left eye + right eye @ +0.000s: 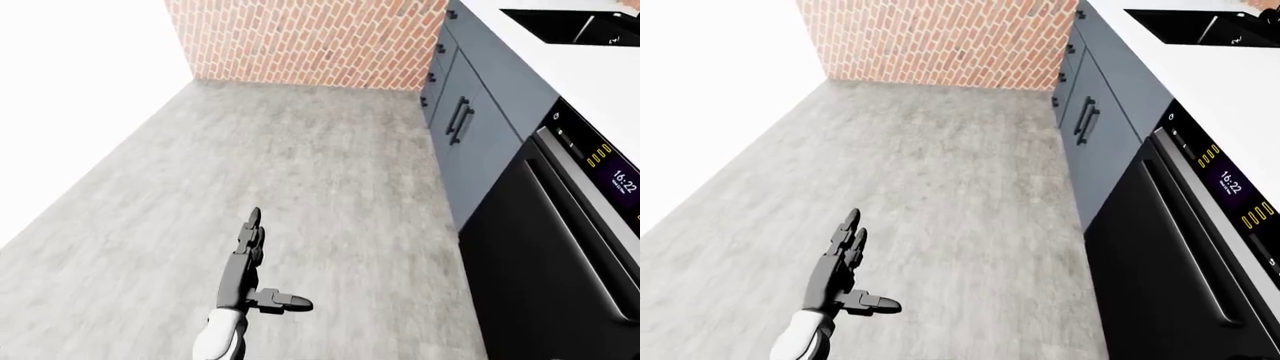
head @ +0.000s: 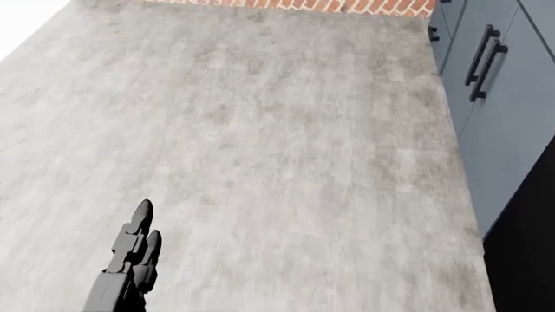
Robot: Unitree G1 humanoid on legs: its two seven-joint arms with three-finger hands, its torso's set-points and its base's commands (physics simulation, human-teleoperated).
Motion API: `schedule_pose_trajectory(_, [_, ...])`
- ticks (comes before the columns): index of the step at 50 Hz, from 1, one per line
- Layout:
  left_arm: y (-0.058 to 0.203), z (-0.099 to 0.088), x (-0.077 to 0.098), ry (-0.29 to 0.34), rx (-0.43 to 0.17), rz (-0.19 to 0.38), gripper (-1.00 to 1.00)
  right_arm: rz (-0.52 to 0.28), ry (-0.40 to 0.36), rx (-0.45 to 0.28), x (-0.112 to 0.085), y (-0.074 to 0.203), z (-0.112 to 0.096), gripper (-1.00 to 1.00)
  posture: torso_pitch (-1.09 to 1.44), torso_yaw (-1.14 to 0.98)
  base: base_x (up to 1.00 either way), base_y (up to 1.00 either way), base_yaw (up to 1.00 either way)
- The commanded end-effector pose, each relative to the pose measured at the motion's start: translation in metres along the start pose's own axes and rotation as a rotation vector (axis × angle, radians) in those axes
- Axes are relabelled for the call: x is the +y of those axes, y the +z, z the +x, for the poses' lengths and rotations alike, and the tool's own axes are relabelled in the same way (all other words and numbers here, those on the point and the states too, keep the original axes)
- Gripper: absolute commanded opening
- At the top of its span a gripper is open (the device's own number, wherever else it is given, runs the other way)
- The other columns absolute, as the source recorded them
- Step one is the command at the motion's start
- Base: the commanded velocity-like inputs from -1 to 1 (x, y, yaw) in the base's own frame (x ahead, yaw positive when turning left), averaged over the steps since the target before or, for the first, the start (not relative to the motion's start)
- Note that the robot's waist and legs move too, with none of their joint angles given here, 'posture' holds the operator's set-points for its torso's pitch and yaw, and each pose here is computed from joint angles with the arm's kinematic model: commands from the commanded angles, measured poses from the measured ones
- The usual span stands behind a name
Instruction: Close the dishwasher door
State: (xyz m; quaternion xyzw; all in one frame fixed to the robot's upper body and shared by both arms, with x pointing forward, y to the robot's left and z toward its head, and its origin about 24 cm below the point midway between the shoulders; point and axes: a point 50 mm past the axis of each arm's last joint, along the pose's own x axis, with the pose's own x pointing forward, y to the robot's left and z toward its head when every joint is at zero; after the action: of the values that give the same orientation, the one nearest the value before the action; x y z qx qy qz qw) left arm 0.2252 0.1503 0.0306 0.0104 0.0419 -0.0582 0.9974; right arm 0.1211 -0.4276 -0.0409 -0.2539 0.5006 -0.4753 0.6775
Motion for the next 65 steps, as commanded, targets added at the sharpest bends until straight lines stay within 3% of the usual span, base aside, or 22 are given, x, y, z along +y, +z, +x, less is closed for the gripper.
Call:
schedule_pose_trajectory(1, [0.016,0.002,0.0,-0.002,-0.086,0.009,1.0,-0.034,-0.242,-0.047,-0.05,0.011,0.012,1.0,0.0,0.0,0.0,0.0,0.0])
schedule_pose_trajectory(20, [0.016,0.002,0.0,-0.001,-0.087,0.01,1.0,-0.042,-0.243,-0.015,-0.052,0.005,0.013,1.0,0.0,0.0,0.0,0.0,0.0])
schedule_pose_trajectory(51, [0.017,0.004,0.001,0.001,-0.085,0.007,1.0,-0.057,-0.177,-0.025,-0.051,0.036,0.009,1.0,0.0,0.0,0.0,0.0,0.0])
schedule_pose_trajectory(65, [0.017,0.003,0.001,0.003,-0.086,0.007,1.0,-0.09,-0.145,0.03,-0.05,0.031,0.009,1.0,0.0,0.0,0.0,0.0,0.0])
